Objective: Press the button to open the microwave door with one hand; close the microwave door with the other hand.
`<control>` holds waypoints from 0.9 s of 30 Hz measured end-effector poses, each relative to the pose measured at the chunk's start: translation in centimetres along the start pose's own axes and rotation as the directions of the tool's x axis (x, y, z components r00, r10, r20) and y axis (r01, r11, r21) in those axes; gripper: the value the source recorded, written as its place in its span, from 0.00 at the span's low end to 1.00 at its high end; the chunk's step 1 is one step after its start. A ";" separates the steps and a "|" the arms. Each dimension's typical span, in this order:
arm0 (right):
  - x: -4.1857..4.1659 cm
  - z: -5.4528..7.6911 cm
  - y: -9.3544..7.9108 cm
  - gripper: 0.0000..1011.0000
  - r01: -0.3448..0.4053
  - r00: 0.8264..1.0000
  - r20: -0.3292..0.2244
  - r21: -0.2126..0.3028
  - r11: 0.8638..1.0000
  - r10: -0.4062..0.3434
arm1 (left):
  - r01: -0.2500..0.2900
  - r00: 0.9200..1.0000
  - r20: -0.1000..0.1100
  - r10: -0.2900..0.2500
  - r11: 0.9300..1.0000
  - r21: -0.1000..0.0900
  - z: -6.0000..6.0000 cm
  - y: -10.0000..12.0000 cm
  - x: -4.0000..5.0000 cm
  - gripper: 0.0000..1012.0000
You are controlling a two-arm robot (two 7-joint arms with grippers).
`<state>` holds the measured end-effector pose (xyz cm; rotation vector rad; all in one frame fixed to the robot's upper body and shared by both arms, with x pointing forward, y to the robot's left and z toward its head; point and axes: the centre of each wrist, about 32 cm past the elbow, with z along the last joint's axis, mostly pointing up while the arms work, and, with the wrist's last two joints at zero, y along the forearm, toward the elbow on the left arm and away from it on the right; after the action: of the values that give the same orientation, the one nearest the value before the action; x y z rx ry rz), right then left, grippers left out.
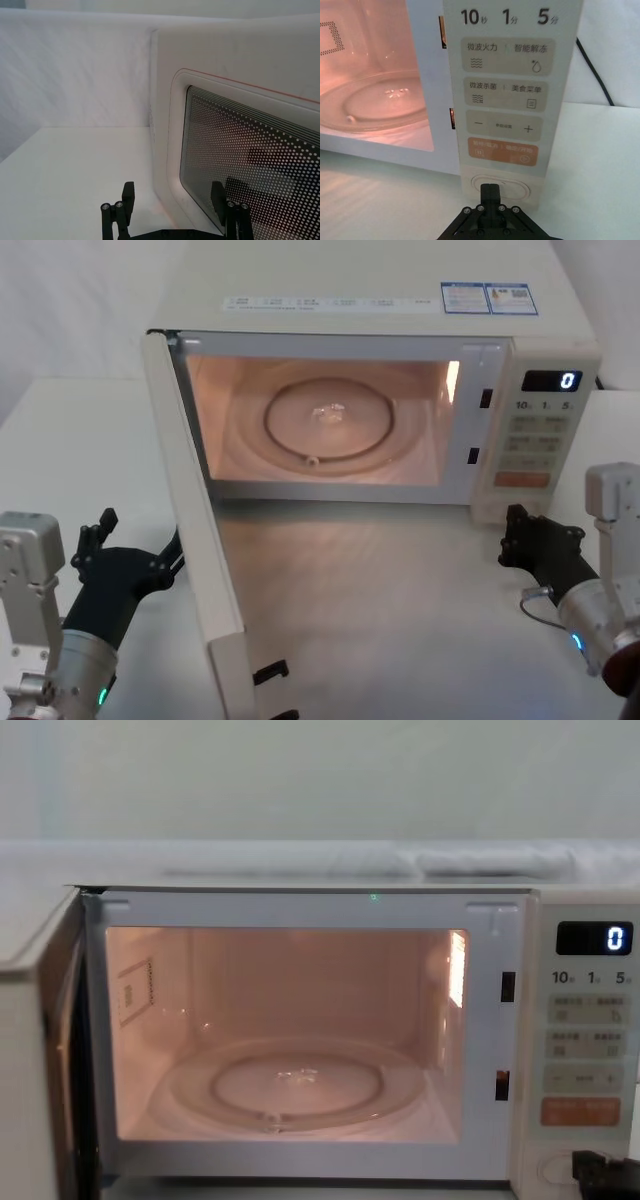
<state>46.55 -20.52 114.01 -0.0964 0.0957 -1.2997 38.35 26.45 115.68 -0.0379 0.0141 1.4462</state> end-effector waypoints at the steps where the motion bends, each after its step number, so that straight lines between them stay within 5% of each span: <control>1: 0.00 0.0 0.0 0.00 0.000 1.000 0.000 0.000 1.000 0.000 | 0.000 1.000 0.000 0.000 1.000 0.000 0.0 0.0 0.00 0.99; 14: 1.02 0.9 -2.5 0.00 0.015 1.000 0.012 -0.003 1.000 -0.015 | 0.000 1.000 0.000 0.000 1.000 0.000 0.0 0.0 0.00 0.99; 27: 5.42 3.4 -4.1 0.00 0.127 0.988 0.072 0.086 0.988 -0.134 | 0.000 1.000 0.000 0.000 1.000 0.000 0.0 0.0 0.00 0.99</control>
<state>44.45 -26.79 117.83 -0.0849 -0.0303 -1.4274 38.35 26.45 115.68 -0.0379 0.0141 1.4460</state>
